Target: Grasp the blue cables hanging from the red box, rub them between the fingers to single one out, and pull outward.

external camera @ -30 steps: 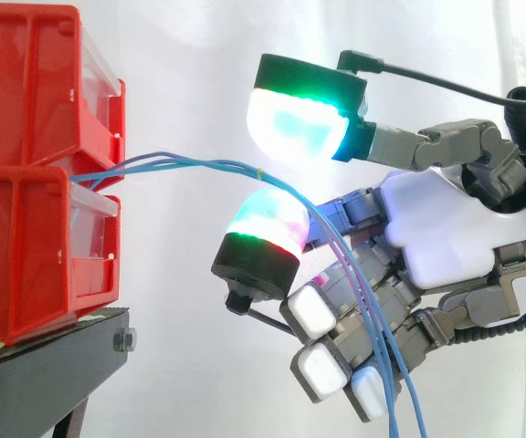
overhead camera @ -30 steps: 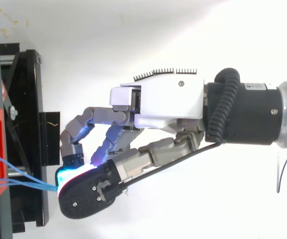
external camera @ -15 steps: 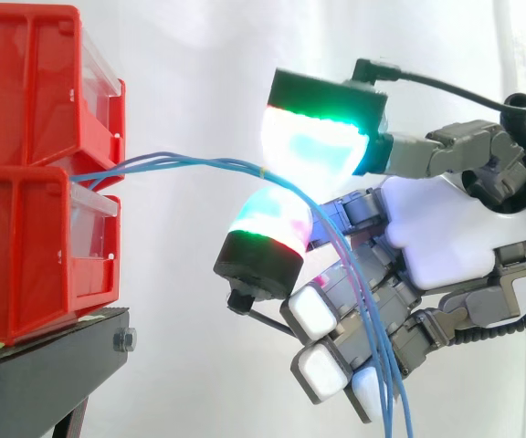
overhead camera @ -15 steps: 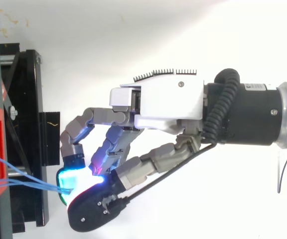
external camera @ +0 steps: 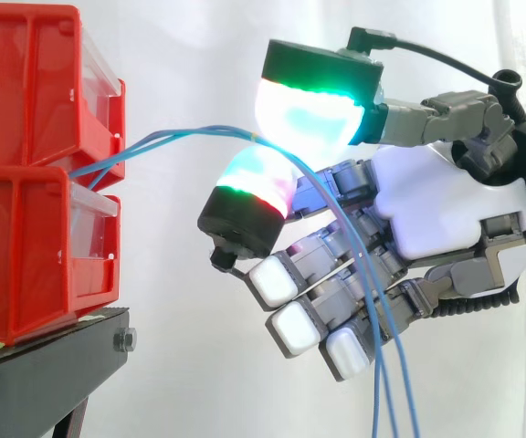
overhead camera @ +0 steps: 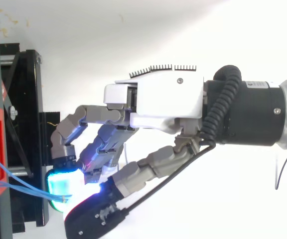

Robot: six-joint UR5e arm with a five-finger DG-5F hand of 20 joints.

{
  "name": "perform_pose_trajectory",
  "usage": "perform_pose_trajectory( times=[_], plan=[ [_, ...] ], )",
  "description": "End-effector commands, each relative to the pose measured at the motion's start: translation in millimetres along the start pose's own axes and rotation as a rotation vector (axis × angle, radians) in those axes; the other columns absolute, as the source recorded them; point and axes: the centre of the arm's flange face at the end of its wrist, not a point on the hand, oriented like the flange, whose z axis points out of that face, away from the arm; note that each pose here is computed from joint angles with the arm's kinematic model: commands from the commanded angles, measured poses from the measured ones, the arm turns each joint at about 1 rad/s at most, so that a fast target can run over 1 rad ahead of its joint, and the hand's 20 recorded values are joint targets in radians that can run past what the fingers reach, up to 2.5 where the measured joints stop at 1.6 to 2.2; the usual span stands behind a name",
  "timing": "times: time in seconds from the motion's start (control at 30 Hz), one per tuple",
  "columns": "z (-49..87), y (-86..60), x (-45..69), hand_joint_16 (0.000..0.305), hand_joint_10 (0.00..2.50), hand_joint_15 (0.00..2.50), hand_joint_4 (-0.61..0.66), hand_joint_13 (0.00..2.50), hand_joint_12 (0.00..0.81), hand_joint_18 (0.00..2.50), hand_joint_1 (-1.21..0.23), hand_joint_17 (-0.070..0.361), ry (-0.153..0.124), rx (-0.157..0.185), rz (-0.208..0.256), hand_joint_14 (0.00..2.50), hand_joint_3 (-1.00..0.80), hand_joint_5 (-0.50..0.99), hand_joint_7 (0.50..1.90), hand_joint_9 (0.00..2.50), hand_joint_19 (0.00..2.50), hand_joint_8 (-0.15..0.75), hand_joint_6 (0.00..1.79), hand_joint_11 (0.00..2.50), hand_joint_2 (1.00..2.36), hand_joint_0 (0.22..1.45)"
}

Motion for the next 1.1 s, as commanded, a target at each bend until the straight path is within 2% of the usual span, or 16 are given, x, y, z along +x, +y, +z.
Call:
perform_pose_trajectory(
  times=[0.0,0.03,0.1,0.23,0.33,0.53,0.63,0.83,1.0,1.07],
  plan=[
    [0.5,0.1,0.2,0.051,0.01,0.50,0.15,0.78,0.405,0.74,-0.89,0.114,0.000,-0.001,-0.002,0.02,-0.44,-0.18,0.94,0.82,0.52,0.306,0.93,0.49,1.00,0.59],
    [0.8,0.4,-0.9,0.052,0.01,0.49,0.15,0.78,0.414,0.75,-0.87,0.117,-0.001,-0.004,-0.003,0.02,-0.50,-0.18,0.95,0.83,0.52,0.317,0.92,0.49,1.00,0.54],
    [1.1,0.8,-2.3,0.054,0.01,0.50,0.16,0.79,0.422,0.76,-0.85,0.121,-0.005,-0.007,-0.002,0.02,-0.50,-0.17,0.95,0.84,0.52,0.326,0.92,0.48,1.00,0.51],
    [5.8,5.4,-5.4,0.057,0.01,0.49,0.17,0.81,0.442,0.79,-0.80,0.129,-0.025,-0.058,0.009,0.02,-0.50,-0.17,0.94,0.86,0.52,0.347,0.92,0.48,1.00,0.47],
    [7.0,6.7,-5.7,0.058,0.01,0.50,0.18,0.81,0.449,0.80,-0.78,0.132,-0.030,-0.071,0.010,0.02,-0.50,-0.17,0.95,0.87,0.52,0.354,0.91,0.48,1.00,0.46],
    [6.3,5.3,-4.7,0.059,0.01,0.49,0.16,0.86,0.456,0.83,-0.72,0.132,-0.029,-0.063,0.010,0.02,-0.50,-0.13,1.04,0.97,0.52,0.368,0.89,0.46,1.00,0.45],
    [6.2,5.0,-2.4,0.059,0.01,0.50,0.16,0.88,0.461,0.85,-0.68,0.133,-0.026,-0.062,0.009,0.02,-0.50,-0.12,1.04,0.99,0.53,0.369,0.89,0.46,1.00,0.44],
    [6.0,4.9,-2.4,0.053,0.01,0.50,0.13,0.88,0.433,0.82,-0.64,0.119,-0.026,-0.060,0.008,0.02,-0.50,-0.12,1.10,1.02,0.56,0.344,0.88,0.47,1.00,0.52],
    [5.1,3.2,-2.7,0.050,0.01,0.51,0.12,0.88,0.415,0.81,-0.71,0.112,-0.027,-0.050,0.006,0.02,-0.31,-0.12,1.16,1.02,0.57,0.335,0.88,0.49,1.01,0.58],
    [5.1,3.2,-2.7,0.049,0.02,0.51,0.13,0.88,0.415,0.81,-0.75,0.111,-0.027,-0.050,0.006,0.02,-0.22,-0.13,1.13,1.00,0.56,0.335,0.89,0.49,1.02,0.58]
  ],
)
